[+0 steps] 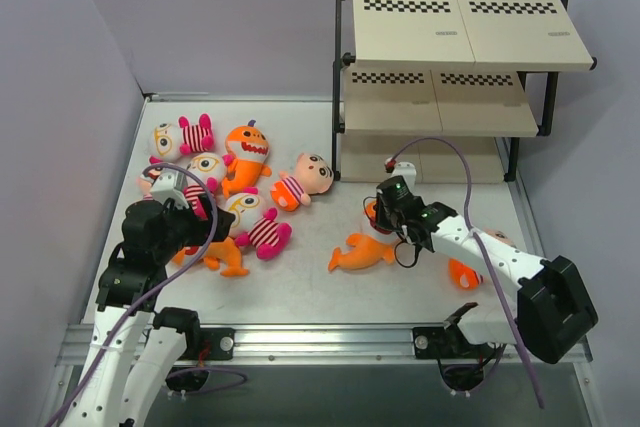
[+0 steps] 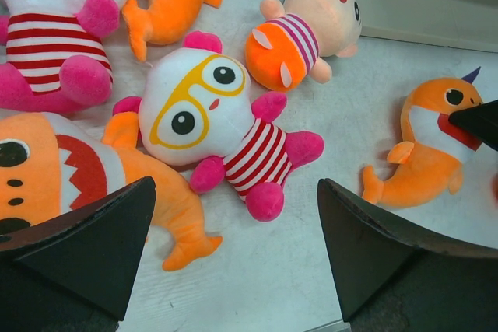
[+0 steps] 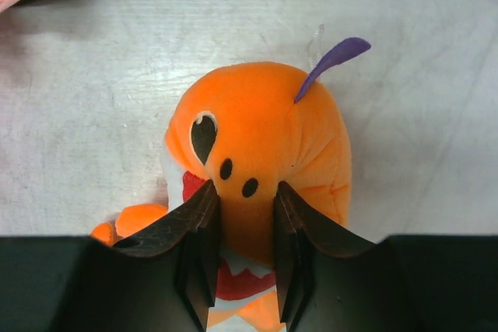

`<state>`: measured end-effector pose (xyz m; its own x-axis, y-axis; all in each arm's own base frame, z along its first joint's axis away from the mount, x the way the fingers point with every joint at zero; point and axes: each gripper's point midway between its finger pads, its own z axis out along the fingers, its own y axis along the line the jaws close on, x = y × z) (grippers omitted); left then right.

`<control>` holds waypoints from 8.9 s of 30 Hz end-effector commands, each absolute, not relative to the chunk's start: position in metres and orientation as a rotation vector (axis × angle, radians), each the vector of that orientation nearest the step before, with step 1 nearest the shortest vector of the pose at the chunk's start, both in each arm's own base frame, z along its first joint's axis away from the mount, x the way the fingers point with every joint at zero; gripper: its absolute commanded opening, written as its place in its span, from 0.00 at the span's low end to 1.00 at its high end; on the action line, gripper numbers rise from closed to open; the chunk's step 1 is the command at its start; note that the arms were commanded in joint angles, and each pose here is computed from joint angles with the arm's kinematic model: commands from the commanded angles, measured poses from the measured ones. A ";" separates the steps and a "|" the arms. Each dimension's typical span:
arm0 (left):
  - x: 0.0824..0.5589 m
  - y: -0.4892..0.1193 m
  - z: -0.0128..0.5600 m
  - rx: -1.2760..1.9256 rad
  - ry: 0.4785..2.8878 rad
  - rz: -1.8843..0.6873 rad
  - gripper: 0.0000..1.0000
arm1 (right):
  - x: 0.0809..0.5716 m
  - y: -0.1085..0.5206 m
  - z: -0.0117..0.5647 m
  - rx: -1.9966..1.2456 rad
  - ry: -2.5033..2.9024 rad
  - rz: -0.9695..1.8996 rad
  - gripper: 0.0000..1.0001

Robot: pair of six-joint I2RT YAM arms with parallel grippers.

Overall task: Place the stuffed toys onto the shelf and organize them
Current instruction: Grab a stuffed toy with the right arm, then place the stuffed toy onto shelf

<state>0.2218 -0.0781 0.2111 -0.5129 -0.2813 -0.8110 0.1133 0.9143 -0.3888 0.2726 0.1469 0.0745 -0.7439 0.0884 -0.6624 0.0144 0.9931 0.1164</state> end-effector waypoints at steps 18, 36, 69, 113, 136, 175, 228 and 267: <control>0.229 -0.078 0.226 -0.097 1.984 -0.498 0.94 | 0.286 0.162 0.149 0.214 2.162 0.326 0.87; 0.230 -0.074 0.223 -0.121 1.992 -0.480 0.94 | 0.210 0.201 0.088 0.657 2.160 0.372 0.76; 0.224 -0.073 0.234 -0.111 1.949 -0.478 0.94 | 0.250 0.174 0.046 0.638 2.247 0.114 0.00; 0.204 -0.089 0.249 -0.008 1.875 -0.528 0.94 | 0.397 -0.015 0.089 0.266 2.090 -0.131 0.26; 0.205 -0.089 0.245 -0.012 1.892 -0.521 0.94 | 0.403 -0.030 0.108 0.375 2.002 -0.094 0.70; 0.204 -0.090 0.245 0.000 1.888 -0.528 0.94 | 0.366 -0.023 0.072 0.647 1.859 0.536 0.72; 0.194 -0.098 0.250 0.049 1.863 -0.549 0.94 | 0.425 -0.113 0.084 0.489 1.948 0.576 0.00; 0.195 -0.098 0.248 0.048 1.873 -0.541 0.94 | 0.450 -0.169 0.105 0.646 1.878 0.340 0.23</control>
